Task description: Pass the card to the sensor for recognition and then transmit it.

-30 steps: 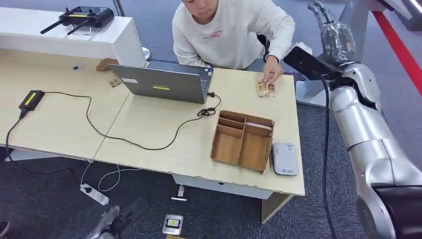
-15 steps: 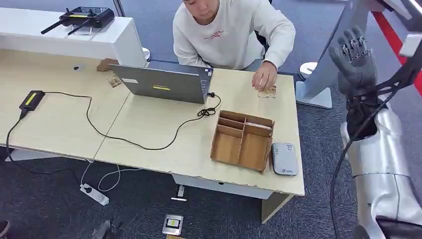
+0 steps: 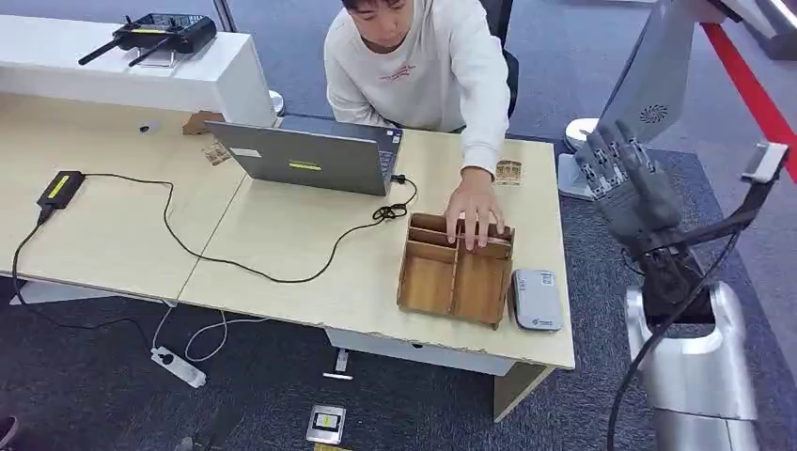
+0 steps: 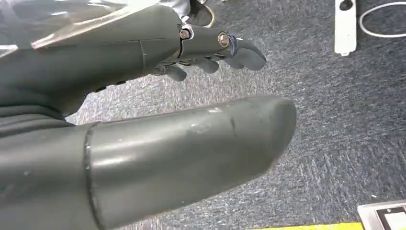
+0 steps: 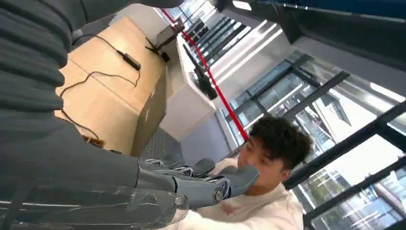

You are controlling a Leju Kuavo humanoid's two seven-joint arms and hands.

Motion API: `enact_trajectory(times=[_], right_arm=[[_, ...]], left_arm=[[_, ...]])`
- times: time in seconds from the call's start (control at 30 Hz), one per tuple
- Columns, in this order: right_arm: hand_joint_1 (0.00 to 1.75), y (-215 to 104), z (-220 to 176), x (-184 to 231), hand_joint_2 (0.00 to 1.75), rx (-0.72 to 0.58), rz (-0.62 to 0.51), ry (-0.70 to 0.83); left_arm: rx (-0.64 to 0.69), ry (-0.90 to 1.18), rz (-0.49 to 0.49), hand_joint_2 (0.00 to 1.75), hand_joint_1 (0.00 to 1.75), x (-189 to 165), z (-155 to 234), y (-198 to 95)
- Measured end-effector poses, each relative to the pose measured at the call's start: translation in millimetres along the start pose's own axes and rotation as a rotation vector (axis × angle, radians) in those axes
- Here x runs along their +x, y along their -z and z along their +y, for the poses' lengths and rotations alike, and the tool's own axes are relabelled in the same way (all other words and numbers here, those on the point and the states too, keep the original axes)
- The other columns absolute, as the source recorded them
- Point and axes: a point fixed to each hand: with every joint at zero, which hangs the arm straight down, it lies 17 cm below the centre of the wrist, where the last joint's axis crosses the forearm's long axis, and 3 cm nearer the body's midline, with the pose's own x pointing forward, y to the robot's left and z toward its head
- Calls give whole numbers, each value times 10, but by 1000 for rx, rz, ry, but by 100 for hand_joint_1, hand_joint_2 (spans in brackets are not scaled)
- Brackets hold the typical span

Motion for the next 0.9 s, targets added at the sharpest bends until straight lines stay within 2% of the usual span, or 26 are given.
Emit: enact_trajectory(times=[0.37, 0.6, 0.9], right_arm=[[0, 66, 460, -62, 175, 131, 5, 7], [0, 158, 652, -124, 175, 176, 14, -3], [0, 228, 761, -237, 175, 196, 29, -1]], left_arm=[[6, -72, 39, 0, 0, -33, -22, -8], [-55, -68, 55, 0, 0, -126, -60, -13], [-27, -64, 45, 0, 0, -185, 44, 0]])
